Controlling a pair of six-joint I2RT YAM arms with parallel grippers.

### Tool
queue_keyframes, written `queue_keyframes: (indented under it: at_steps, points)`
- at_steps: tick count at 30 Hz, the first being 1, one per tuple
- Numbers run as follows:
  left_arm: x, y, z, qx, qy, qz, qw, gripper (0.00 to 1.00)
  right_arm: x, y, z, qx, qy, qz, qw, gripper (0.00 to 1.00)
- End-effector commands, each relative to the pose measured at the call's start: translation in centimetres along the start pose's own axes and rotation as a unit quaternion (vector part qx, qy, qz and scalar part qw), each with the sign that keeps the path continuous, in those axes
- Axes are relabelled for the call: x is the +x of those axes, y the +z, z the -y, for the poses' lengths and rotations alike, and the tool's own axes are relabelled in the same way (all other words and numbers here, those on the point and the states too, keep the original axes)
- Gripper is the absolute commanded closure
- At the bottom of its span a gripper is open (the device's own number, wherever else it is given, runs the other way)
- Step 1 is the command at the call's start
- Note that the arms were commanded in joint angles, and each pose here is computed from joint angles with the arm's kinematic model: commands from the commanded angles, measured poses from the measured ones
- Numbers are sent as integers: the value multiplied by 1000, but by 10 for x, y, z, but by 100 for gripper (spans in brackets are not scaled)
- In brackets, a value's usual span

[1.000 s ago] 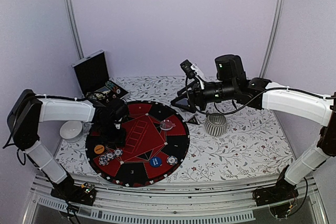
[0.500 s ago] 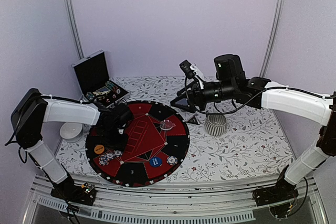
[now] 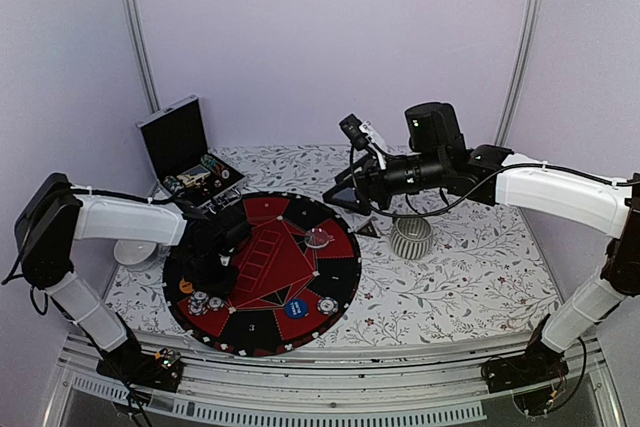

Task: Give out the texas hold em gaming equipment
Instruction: Move the poker chip to the big blind area.

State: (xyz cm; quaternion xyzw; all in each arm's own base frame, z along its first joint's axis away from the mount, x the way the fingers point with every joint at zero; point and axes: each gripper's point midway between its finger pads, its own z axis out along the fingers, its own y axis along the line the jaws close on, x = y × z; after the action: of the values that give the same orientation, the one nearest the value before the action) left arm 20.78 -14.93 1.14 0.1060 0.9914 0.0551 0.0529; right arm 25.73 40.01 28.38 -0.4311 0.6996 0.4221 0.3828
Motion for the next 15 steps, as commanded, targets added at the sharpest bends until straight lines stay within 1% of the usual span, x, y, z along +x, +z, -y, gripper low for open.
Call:
queue_keyframes:
  at_steps: [1, 9, 11, 15]
  points:
    - [36, -1, -18, -37, 13, -58, 998, 69, -7, -1, 0, -2, -4, 4, 1000, 28]
    - [16, -18, -11, -20, 7, -18, 1000, 69, -7, 0, 0, -5, -4, 3, 1000, 28]
    - [6, -28, -7, -7, 8, 4, 1000, 69, -8, 0, -1, -5, -4, 3, 1000, 28]
    - [-20, -54, 2, 19, 11, 56, 998, 65, -7, -1, 0, -3, -3, 2, 1000, 27]
